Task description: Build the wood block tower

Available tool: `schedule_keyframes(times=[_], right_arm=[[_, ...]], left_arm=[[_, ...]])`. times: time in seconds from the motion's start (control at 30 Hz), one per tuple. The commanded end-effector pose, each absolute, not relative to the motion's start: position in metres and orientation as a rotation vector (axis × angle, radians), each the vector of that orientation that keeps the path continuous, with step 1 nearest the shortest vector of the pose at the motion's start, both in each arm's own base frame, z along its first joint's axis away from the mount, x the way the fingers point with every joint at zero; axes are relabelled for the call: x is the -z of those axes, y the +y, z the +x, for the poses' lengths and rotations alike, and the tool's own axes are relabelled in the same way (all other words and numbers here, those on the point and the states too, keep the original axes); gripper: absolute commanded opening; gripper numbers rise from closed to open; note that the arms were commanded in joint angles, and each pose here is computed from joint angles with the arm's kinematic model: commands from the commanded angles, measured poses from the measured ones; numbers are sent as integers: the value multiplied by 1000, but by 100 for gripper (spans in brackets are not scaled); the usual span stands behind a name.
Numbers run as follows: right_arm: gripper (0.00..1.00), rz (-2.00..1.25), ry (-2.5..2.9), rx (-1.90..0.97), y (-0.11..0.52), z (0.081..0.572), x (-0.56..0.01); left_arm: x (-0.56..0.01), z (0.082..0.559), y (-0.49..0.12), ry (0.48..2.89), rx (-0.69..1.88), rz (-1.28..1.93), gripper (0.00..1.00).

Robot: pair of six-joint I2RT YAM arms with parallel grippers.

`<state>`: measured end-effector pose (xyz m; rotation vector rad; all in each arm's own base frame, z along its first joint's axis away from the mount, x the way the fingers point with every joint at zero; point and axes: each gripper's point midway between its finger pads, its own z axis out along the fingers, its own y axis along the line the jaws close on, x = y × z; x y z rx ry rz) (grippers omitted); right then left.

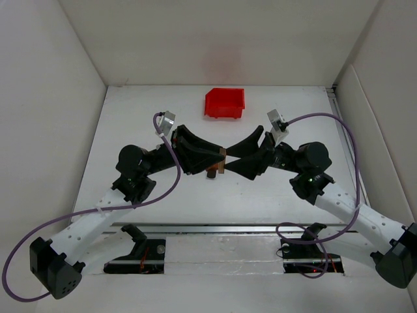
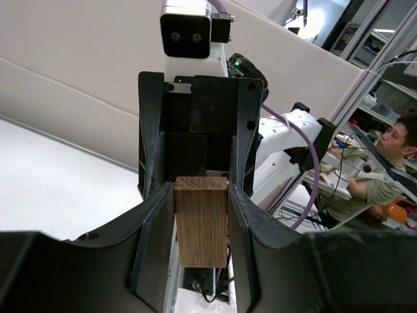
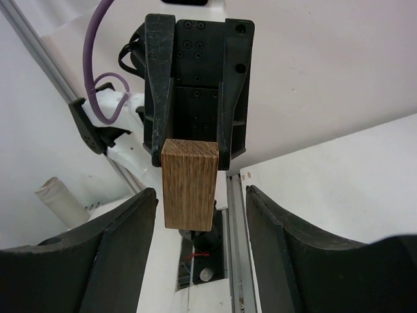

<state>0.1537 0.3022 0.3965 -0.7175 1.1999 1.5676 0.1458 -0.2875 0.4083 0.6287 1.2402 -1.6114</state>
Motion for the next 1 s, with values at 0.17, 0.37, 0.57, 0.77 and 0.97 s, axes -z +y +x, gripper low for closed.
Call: schedule_keyframes(times=[0.17, 0.37, 0.57, 0.77, 0.97], right_arm=[[63, -743, 1096, -1580, 304, 145, -424], [56, -730, 1107, -1575, 306, 149, -424], [36, -725, 1105, -1578, 306, 148, -426], [8, -709, 1153, -1542, 306, 154, -417], [0, -696, 1180, -1522, 304, 156, -412]], left_arm=[[-423, 140, -284, 1138, 1606, 655, 0], [-421, 141, -285, 1144, 1603, 658, 0], [-420, 145, -283, 1159, 1586, 629, 0], [-424, 149, -279, 1149, 1553, 589, 23], [-428, 163, -274, 1171, 1511, 489, 99]])
